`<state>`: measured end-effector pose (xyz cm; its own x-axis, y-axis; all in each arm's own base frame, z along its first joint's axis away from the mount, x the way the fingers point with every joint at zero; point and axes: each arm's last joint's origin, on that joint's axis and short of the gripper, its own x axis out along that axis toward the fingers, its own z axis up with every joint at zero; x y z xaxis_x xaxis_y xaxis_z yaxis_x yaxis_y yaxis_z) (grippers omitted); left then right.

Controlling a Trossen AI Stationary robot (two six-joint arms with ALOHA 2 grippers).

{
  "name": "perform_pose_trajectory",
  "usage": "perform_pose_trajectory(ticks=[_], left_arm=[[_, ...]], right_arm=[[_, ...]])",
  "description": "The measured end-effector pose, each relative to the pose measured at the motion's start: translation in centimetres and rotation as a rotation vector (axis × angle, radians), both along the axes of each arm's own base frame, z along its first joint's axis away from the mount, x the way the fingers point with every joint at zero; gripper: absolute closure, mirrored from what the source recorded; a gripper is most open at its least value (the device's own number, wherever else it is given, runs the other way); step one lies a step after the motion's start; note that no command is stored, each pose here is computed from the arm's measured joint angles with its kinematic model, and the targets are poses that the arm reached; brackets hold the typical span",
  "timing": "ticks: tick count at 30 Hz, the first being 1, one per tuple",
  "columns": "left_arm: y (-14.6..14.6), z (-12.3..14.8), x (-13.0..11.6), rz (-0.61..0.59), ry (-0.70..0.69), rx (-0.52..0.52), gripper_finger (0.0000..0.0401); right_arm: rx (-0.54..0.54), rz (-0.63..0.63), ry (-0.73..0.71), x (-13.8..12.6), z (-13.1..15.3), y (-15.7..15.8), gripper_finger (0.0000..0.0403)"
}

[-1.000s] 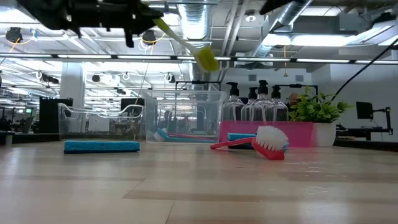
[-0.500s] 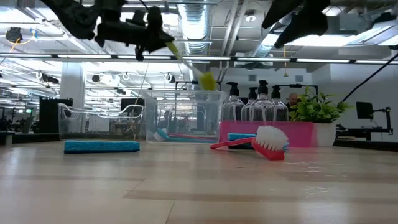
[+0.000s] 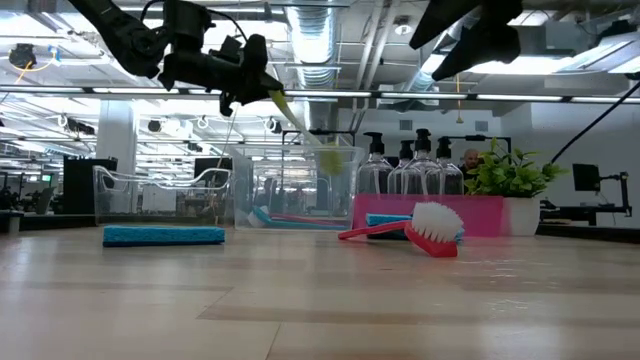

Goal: Pick & Place Kitchen Sink Supplies
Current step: Put the yellow toilet brush into the white bin, then put the red toilet brush into the white bin

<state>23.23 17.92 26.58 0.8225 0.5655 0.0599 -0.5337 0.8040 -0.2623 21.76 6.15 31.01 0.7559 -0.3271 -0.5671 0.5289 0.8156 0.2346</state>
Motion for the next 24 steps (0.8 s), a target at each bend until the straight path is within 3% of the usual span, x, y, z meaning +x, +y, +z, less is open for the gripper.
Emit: perform_pose_trajectory(ticks=[11,24], left_arm=[[0.0,0.0,0.0,-0.002,-0.011,-0.017,0.0312],[-0.3,0.0,0.2,-0.081,-0.042,-0.069,0.0254]], right_arm=[[0.001,0.0,-0.002,0.8,-0.5,0.3,0.0067],[-0.001,0.019,0.054,2.1,-1.8,0.8,0.0068]])
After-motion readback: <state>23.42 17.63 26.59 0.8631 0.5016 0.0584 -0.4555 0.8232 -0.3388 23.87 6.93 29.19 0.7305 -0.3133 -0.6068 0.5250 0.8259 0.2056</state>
